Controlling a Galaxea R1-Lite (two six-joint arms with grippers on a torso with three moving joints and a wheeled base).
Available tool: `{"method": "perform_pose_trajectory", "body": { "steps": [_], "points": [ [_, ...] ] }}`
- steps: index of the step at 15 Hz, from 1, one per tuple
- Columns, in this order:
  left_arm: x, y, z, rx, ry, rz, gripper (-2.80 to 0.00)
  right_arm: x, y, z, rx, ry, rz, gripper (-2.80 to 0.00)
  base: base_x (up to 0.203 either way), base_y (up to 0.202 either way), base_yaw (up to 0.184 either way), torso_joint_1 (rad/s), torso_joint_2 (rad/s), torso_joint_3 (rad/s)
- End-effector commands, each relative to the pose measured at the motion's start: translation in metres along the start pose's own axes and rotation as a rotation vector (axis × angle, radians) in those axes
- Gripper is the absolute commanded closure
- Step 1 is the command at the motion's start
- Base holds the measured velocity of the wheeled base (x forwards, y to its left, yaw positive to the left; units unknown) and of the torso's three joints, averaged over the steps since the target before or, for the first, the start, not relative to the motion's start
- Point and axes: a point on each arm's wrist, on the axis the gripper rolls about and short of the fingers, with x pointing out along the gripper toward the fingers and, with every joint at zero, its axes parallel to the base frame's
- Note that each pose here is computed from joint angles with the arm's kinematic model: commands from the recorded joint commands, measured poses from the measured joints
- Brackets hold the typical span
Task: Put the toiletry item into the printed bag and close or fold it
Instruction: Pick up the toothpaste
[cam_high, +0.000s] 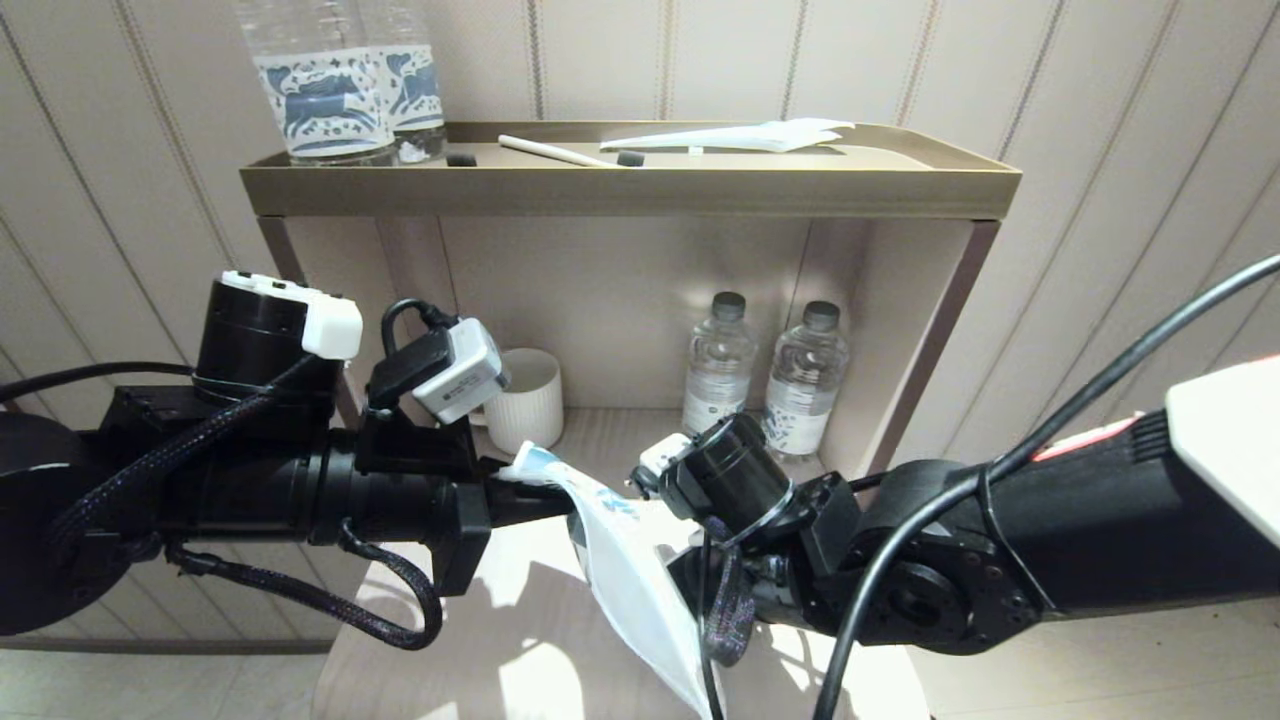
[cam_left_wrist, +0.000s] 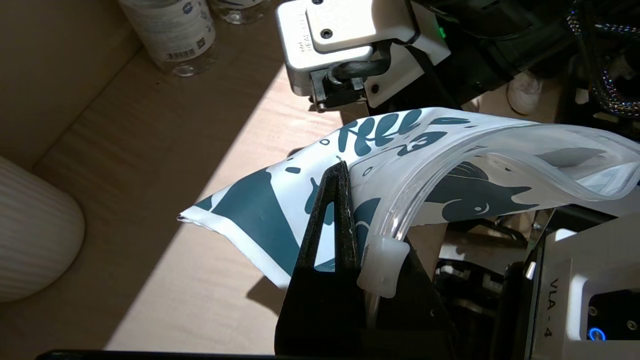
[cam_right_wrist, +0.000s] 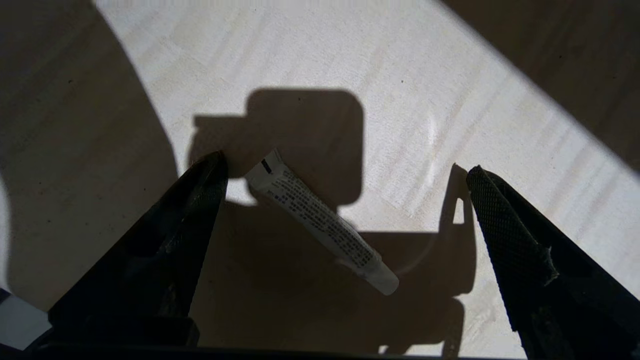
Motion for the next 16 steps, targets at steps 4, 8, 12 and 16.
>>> {"method": "perform_pose_trajectory", "body": {
  "steps": [4,8,12,16],
  "points": [
    [0.005,0.001,-0.004,-0.005,0.013,-0.012,0.0,0.004,-0.01,-0.006,-0.005,0.027,-0.042,-2.8,0.0,0.0,0.0,0.0,0.0,0.0],
    [0.009,-0.001,-0.005,-0.006,0.02,-0.027,0.0,-0.006,-0.016,-0.013,-0.001,0.032,-0.053,-2.8,0.0,0.0,0.0,0.0,0.0,0.0],
    [0.013,-0.001,-0.007,-0.01,0.031,-0.033,0.0,-0.003,-0.023,-0.013,0.01,0.03,-0.067,-2.8,0.0,0.0,0.0,0.0,0.0,0.0],
    [0.016,-0.003,-0.008,-0.01,0.038,-0.046,0.0,-0.008,-0.023,-0.013,0.01,0.017,-0.064,-2.8,0.0,0.0,0.0,0.0,0.0,0.0]
  ]
}}
